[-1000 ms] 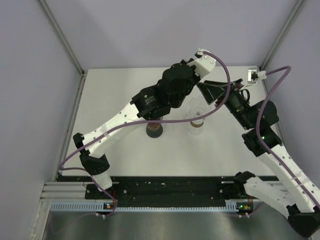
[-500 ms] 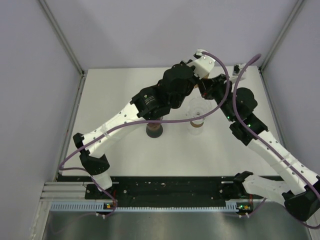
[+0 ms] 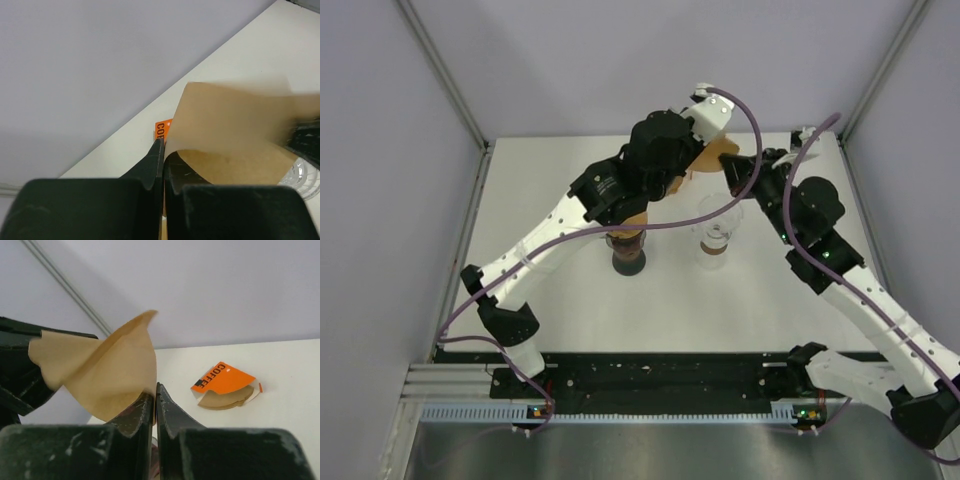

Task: Place the coffee filter in the dripper

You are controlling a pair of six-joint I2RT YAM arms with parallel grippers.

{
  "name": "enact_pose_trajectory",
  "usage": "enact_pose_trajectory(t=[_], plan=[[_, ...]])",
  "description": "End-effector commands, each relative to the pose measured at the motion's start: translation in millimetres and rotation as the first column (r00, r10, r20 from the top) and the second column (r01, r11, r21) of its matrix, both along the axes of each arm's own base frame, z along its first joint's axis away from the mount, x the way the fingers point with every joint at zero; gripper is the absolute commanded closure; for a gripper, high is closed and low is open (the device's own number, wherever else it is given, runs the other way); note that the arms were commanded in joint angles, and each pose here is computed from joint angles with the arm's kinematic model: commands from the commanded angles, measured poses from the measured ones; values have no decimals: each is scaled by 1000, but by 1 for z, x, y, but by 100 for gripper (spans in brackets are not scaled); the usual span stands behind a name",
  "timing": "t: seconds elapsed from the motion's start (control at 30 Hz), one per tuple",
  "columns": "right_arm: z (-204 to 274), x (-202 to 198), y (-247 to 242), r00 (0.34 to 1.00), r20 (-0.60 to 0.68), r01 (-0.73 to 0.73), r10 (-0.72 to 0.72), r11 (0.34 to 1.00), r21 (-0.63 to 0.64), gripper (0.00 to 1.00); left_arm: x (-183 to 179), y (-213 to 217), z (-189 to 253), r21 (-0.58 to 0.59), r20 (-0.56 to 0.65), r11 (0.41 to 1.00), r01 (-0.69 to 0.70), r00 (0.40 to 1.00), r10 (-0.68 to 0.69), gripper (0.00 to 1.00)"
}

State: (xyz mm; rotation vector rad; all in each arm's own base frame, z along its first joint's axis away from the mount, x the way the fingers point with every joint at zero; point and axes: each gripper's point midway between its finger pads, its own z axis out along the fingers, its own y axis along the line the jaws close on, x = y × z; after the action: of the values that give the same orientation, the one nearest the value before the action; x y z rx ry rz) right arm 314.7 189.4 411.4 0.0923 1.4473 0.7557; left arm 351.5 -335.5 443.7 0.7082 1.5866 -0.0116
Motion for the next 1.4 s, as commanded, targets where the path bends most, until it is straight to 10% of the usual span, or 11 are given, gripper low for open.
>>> enact_pose_trajectory(t=[0.0,0.23,0.5,0.8,1.37], plan=[[21,-7,21,987,89,-125,132,989,-85,84,-18,14,37,-103,19,994,38,999,-37,100],[32,-5,25,979,138,-134,150,984,-121,62,-27,6,33,-123,-25,988,96,995,-100,100],[16,7,8,999,36,-28,33,992,-124,100,-32,2,31,-133,-47,983,123,990,-130,100],[-7,5,21,981,-172,-126,91,971,-203,100,-22,2,44,-68,33,990,122,992,-120,59],[-1,-4,27,969,-199,-188,145,958,-216,100,-30,-11,12,-45,-81,983,176,980,-179,60]])
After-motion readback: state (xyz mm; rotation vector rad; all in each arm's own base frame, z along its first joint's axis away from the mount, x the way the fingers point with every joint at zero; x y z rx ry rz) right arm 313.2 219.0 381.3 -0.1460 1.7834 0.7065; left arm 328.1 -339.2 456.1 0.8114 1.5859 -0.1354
